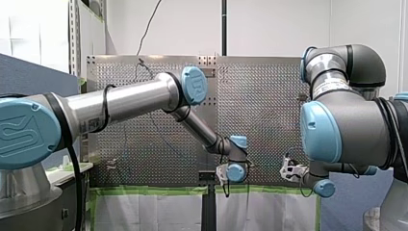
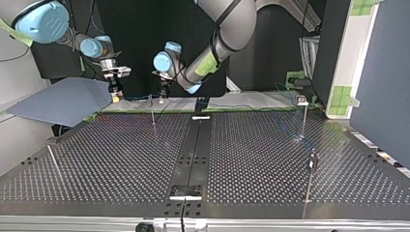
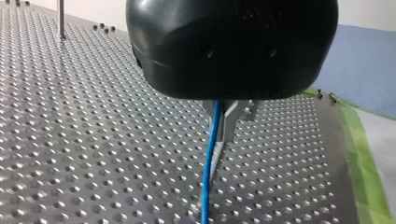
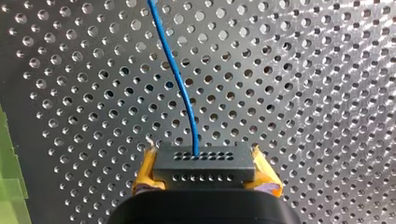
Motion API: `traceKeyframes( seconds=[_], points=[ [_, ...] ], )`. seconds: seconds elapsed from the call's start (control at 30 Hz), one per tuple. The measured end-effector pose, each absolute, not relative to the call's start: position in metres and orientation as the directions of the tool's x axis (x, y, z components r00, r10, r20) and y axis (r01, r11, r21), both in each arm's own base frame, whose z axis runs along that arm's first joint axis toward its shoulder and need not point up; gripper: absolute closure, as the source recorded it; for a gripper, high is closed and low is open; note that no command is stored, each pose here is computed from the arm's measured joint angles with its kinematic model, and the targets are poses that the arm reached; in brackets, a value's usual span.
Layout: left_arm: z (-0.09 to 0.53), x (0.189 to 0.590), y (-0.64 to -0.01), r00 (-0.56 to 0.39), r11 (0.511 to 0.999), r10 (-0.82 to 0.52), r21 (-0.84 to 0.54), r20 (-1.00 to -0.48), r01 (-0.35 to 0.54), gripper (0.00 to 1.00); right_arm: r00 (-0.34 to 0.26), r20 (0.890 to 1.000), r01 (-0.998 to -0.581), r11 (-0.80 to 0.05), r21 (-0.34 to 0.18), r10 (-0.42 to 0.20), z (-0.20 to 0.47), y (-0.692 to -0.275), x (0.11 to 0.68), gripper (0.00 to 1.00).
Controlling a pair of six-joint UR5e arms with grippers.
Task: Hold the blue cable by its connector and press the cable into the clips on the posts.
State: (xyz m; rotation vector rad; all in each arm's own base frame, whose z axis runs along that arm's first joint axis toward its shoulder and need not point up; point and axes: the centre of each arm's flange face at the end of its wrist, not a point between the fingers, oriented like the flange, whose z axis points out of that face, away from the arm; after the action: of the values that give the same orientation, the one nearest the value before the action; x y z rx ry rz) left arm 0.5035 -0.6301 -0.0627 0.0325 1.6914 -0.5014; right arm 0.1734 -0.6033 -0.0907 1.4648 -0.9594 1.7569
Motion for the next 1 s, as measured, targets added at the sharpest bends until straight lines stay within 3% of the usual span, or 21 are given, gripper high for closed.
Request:
traceKeyframes(
  seconds=[0.37,1.0],
  points=[
    [-0.079,0.508,-0.623,-0.217,0.906,-0.248,-0.305,-0.944,0.294,1.0,-0.167,0.985,-0.844,-0.521,-0.124,0.037,-0.089,-0.608,0.175,1.0],
    [-0.057,0.542,-0.62,-0.18,0.895,-0.293,-0.336,-0.939,0.295,1.0,-0.172,0.982,-0.842,-0.528,-0.109,0.072,-0.078,-0.63,0.174,1.0]
  ],
)
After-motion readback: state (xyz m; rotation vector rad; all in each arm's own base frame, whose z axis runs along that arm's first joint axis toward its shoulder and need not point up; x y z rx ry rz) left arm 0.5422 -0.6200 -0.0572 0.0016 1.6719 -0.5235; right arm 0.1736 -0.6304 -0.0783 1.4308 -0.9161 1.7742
